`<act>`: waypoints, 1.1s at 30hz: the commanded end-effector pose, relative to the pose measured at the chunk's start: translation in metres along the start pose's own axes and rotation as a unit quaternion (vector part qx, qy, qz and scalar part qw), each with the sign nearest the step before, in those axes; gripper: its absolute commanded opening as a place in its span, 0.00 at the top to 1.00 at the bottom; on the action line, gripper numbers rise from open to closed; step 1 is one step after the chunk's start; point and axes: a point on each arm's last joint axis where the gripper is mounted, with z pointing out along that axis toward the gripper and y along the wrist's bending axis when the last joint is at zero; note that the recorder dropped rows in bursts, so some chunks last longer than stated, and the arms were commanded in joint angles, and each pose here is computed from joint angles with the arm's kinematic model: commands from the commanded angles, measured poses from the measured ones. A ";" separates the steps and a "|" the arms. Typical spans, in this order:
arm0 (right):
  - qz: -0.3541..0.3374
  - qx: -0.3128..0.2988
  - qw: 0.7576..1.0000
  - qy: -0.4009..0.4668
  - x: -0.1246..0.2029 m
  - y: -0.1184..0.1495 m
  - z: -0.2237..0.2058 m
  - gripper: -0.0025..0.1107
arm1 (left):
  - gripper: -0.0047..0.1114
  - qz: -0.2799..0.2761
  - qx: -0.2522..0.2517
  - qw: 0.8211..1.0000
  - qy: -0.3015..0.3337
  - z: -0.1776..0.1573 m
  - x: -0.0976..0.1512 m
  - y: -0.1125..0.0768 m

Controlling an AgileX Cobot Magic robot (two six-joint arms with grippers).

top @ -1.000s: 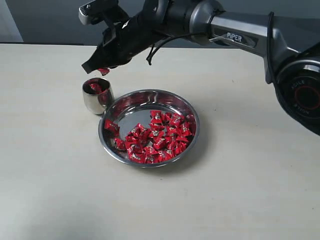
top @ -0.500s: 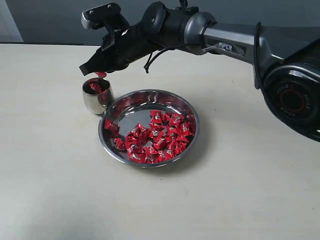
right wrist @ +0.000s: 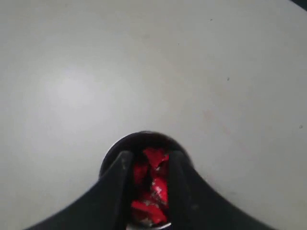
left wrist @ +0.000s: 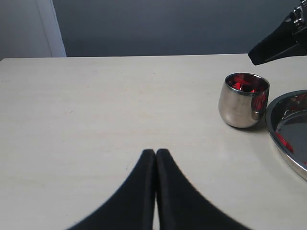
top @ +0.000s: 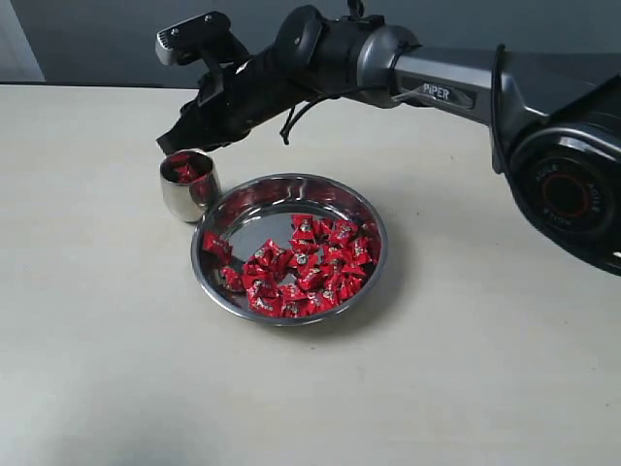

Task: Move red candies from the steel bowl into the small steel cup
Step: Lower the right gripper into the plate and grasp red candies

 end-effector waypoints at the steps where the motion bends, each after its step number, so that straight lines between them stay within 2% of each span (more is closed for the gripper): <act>1: -0.008 -0.055 0.997 0.061 -0.002 0.013 -0.021 0.75 | 0.96 0.000 0.003 1.000 -0.005 0.000 0.000 0.000; 3: -0.011 -0.093 0.990 0.106 0.006 0.020 -0.025 0.75 | 0.96 0.000 0.003 1.000 -0.005 0.000 0.000 0.000; 11: -0.023 -0.114 0.977 0.180 0.031 0.018 -0.011 0.74 | 0.96 0.000 0.003 1.000 -0.005 0.000 0.000 0.000; 14: -0.030 -0.129 0.965 0.228 0.047 0.017 -0.005 0.62 | 0.96 0.000 0.003 1.000 -0.005 0.000 0.000 0.000; 15: -0.042 -0.123 0.958 0.256 0.052 0.015 -0.006 0.56 | 0.96 0.000 0.003 1.000 -0.005 0.000 0.000 0.000; 19: -0.044 -0.069 0.946 0.313 0.061 0.005 -0.010 0.56 | 0.96 0.000 0.003 1.000 -0.005 0.000 0.000 0.000; 28: -0.035 -0.046 0.952 0.300 0.059 0.002 -0.009 0.56 | 0.96 0.000 0.003 1.000 -0.005 0.000 0.000 0.000; 33: -0.007 -0.080 0.948 0.307 0.059 0.009 -0.010 0.56 | 0.96 0.000 0.003 1.000 -0.005 0.000 0.000 0.000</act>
